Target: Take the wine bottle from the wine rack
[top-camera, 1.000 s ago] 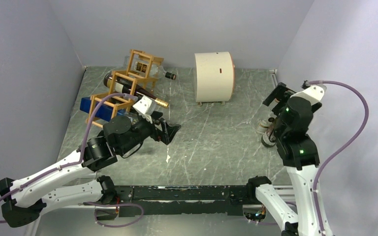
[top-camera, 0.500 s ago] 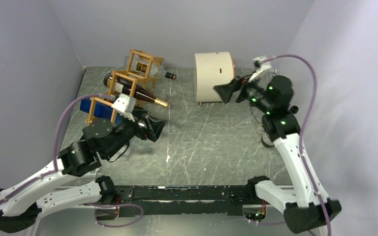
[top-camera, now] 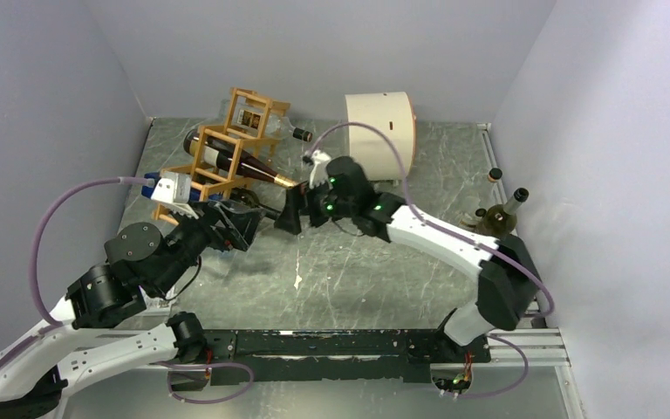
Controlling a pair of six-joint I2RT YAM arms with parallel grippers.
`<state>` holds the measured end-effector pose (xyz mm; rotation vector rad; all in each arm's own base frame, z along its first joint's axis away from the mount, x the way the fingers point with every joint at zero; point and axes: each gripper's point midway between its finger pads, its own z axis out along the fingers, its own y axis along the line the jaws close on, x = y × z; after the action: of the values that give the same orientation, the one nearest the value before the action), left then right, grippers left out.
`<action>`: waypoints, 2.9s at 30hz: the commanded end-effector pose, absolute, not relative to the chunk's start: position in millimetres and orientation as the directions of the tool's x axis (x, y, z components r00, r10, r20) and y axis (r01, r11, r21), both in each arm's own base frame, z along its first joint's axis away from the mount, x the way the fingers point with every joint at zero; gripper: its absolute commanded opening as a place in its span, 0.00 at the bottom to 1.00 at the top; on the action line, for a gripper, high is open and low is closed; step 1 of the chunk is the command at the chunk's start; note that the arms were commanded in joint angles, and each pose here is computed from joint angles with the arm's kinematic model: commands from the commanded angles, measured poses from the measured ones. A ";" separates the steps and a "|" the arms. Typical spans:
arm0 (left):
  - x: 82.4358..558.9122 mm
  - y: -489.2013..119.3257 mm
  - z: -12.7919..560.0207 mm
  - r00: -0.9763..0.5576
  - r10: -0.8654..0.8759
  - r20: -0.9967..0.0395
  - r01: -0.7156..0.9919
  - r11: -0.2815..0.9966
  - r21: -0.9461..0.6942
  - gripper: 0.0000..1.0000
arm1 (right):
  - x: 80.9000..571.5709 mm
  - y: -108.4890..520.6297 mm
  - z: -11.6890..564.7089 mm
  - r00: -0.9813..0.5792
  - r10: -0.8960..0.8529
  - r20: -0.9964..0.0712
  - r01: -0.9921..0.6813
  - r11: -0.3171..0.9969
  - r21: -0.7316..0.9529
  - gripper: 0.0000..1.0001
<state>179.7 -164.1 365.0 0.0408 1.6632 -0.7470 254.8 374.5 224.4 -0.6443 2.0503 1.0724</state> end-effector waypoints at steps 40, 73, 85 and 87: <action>178.3 -159.8 359.3 -0.297 -0.360 -0.884 0.380 0.805 -0.456 0.99 | 285.9 532.9 163.2 -0.749 -0.011 -0.663 -0.628 0.329 0.705 1.00; 179.6 -168.2 338.7 -0.339 -0.321 -0.884 0.373 0.817 -0.440 0.99 | 251.0 475.8 196.1 -0.770 0.000 -0.638 -0.625 0.199 0.755 0.16; 185.7 -175.3 337.6 -0.321 -0.279 -0.905 0.388 0.833 -0.395 0.99 | 221.8 391.8 218.5 -0.781 -0.042 -0.623 -0.622 0.137 0.771 0.00; 186.6 -179.5 336.4 -0.326 -0.267 -0.907 0.396 0.833 -0.387 0.99 | 219.3 381.0 221.8 -0.790 -0.041 -0.612 -0.611 0.127 0.781 0.00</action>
<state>183.5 -171.6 335.4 0.0613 1.7891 -0.6747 230.9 392.8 171.1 -0.5239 2.1430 1.5885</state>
